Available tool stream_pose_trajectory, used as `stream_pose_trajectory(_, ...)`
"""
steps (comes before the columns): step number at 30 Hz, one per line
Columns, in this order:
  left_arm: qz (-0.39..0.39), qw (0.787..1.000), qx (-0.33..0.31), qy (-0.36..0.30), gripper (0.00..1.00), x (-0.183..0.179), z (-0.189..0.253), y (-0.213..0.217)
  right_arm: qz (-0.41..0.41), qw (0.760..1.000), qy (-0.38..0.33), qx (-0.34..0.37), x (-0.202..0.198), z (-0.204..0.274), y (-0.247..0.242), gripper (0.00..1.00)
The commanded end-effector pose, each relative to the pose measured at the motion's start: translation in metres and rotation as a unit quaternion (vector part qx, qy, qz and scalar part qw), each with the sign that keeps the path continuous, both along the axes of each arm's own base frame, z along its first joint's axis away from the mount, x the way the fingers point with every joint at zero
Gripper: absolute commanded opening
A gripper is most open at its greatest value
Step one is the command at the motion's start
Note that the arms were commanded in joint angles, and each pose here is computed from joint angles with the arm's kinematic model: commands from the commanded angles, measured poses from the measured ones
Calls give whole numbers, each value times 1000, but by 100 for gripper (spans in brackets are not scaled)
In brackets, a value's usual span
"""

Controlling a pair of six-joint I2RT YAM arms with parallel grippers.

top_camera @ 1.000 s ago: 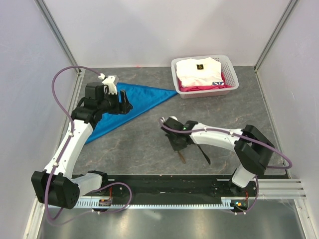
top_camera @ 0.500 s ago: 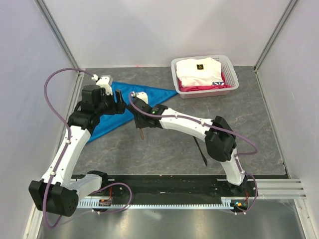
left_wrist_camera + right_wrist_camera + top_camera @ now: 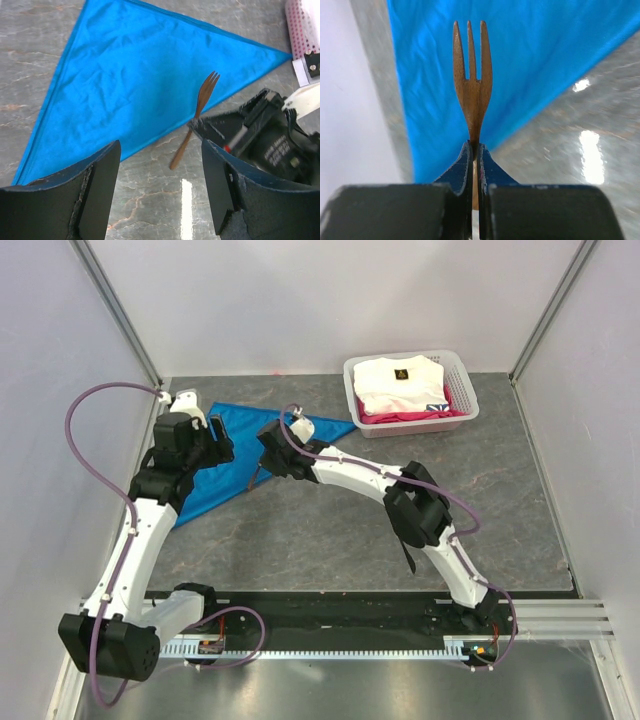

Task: Fold the napkin, place the utensils inside, and roll it up
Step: Place the utensil onto the napkin

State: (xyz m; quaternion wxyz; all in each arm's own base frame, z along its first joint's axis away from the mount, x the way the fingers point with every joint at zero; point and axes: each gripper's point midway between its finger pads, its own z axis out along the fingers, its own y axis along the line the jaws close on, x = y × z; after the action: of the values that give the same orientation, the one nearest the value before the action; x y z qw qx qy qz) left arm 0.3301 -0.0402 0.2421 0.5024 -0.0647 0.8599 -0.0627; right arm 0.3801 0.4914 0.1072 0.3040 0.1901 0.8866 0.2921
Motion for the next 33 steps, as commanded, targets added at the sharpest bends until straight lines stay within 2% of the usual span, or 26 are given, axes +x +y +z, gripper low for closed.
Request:
stream_pose_trajectory(1, 38, 999, -10, -33, 73, 4, 14, 10, -93, 982, 48, 158, 21, 12, 32, 0)
stream_pose_trajectory(4, 45, 998, -8, -37, 73, 3, 16, 13, -109, 968, 69, 215, 31, 9, 47, 0)
stream_pose_trajectory(9, 52, 998, -3, -41, 73, 2, 19, 16, -134, 957, 73, 248, 51, 7, 60, 0)
stream_pose_trajectory(17, 44, 998, -5, -37, 73, 2, 17, 14, -210, 941, 101, 246, 59, -25, 42, 0)
stream_pose_trajectory(33, 27, 999, -17, -35, 72, 2, 17, 5, -228, 945, 94, 215, 65, -50, 38, 0)
